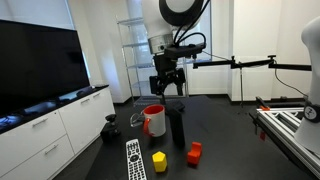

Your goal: Place the box on its side.

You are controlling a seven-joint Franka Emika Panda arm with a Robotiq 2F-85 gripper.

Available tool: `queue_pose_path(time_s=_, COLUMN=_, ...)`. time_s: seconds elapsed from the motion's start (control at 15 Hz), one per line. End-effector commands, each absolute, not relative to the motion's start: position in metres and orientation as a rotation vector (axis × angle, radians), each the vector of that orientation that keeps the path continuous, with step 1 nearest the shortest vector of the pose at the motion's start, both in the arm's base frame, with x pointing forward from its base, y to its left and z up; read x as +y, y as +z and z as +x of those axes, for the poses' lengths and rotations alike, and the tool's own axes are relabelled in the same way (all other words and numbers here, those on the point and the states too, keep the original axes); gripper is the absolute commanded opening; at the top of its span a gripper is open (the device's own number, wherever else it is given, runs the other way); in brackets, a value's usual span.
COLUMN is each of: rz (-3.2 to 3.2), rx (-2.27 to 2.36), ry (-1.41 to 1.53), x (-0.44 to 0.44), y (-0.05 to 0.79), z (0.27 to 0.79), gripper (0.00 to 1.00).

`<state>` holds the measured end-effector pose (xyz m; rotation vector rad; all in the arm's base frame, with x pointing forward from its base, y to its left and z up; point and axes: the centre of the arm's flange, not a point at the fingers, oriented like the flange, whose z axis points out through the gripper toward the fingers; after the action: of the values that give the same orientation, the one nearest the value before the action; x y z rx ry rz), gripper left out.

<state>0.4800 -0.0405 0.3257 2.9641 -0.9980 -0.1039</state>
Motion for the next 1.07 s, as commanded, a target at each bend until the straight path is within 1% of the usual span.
queue_pose_path(time_s=0.0, rz=2.944, rx=-0.983, ry=-0.094, x=-0.033, y=0.31, z=0.48, gripper=1.0)
queue_pose_path(time_s=0.33, rz=2.932, rx=-0.966, ry=-0.11, x=-0.021, y=0.278, z=0.484, gripper=1.0)
queue_pose_path(time_s=0.4, rz=2.927, rx=-0.963, ry=-0.106, x=-0.02, y=0.274, z=0.485, gripper=0.86)
queue_pose_path(time_s=0.47, rz=2.921, rx=-0.957, ry=-0.097, x=-0.019, y=0.271, z=0.486, gripper=0.74)
queue_pose_path(time_s=0.53, rz=2.915, rx=-0.955, ry=-0.079, x=-0.019, y=0.27, z=0.486, gripper=0.67)
queue_pose_path(time_s=0.6, rz=2.912, rx=-0.951, ry=-0.075, x=-0.018, y=0.269, z=0.485, gripper=0.58)
queue_pose_path(time_s=0.87, rz=2.875, rx=-0.919, ry=-0.028, x=-0.015, y=0.27, z=0.484, gripper=0.27)
queue_pose_path(time_s=1.0, rz=2.86, rx=-0.903, ry=-0.022, x=-0.012, y=0.269, z=0.484, gripper=0.13)
